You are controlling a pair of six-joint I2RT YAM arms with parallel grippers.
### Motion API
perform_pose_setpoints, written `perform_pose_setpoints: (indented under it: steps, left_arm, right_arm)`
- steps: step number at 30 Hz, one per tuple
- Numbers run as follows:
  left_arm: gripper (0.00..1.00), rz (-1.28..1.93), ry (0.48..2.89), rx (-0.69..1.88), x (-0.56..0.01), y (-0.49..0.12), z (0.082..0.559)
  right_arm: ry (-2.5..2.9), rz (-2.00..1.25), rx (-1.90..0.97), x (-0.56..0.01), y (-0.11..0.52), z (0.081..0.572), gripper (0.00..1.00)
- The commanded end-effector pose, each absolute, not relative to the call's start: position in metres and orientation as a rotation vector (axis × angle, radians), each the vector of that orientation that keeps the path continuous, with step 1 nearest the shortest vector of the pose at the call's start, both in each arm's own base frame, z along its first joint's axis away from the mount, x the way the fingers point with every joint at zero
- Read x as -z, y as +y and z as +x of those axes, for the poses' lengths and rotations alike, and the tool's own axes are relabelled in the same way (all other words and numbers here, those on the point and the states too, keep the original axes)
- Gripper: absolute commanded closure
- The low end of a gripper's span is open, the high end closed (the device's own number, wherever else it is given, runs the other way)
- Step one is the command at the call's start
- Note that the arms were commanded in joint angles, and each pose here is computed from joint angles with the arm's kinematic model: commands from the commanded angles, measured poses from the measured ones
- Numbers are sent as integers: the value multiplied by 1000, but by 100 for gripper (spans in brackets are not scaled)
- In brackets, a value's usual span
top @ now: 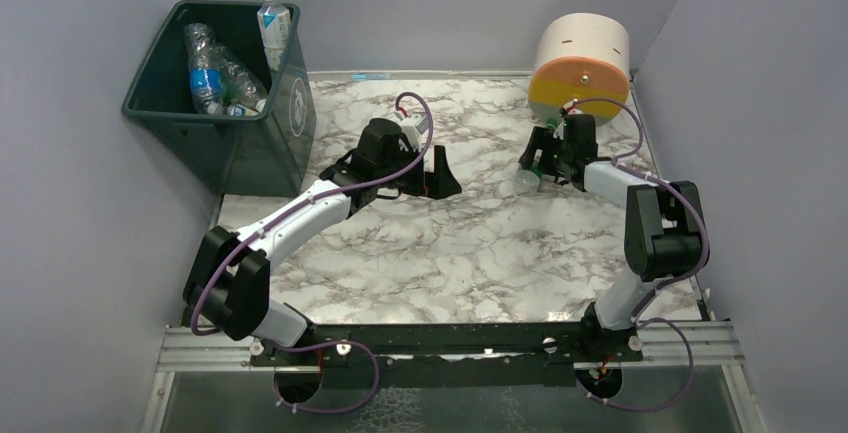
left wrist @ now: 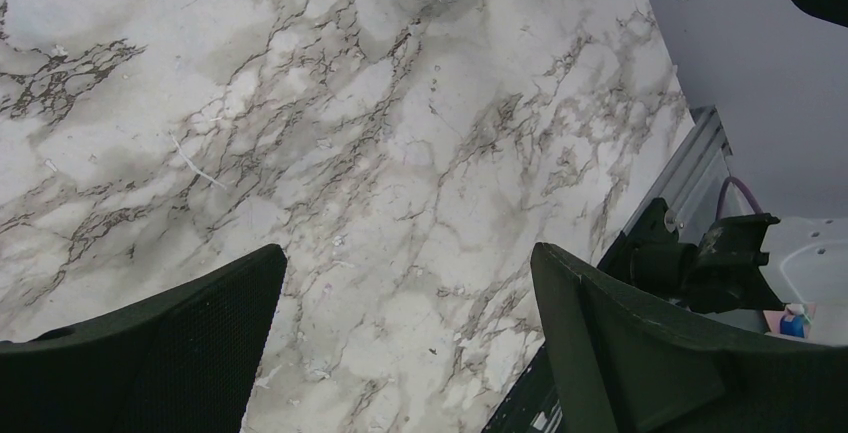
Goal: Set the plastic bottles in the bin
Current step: Pick up the plastic bottle at the center of the board.
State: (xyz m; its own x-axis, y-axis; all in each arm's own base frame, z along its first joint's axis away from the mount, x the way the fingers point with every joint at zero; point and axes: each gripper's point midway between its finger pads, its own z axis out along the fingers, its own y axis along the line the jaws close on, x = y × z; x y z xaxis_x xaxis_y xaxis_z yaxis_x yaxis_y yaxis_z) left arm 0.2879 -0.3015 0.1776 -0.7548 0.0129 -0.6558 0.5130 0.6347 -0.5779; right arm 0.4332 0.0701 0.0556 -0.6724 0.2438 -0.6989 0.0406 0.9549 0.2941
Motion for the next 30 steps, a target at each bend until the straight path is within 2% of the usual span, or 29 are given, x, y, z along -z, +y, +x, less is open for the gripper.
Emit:
perform_pose_setpoints:
  steps: [1, 16, 30]
  left_arm:
    - [1, 421, 2196, 1068, -189, -308, 287]
    - [1, 428, 2195, 1064, -188, -307, 285]
    - [1, 427, 2192, 1070, -189, -306, 283]
  right_arm:
    - [2251, 178, -386, -71, 85, 434, 17]
    - [2344, 204, -346, -54, 100, 431, 21]
    - [2415, 216, -320, -33, 100, 409, 18]
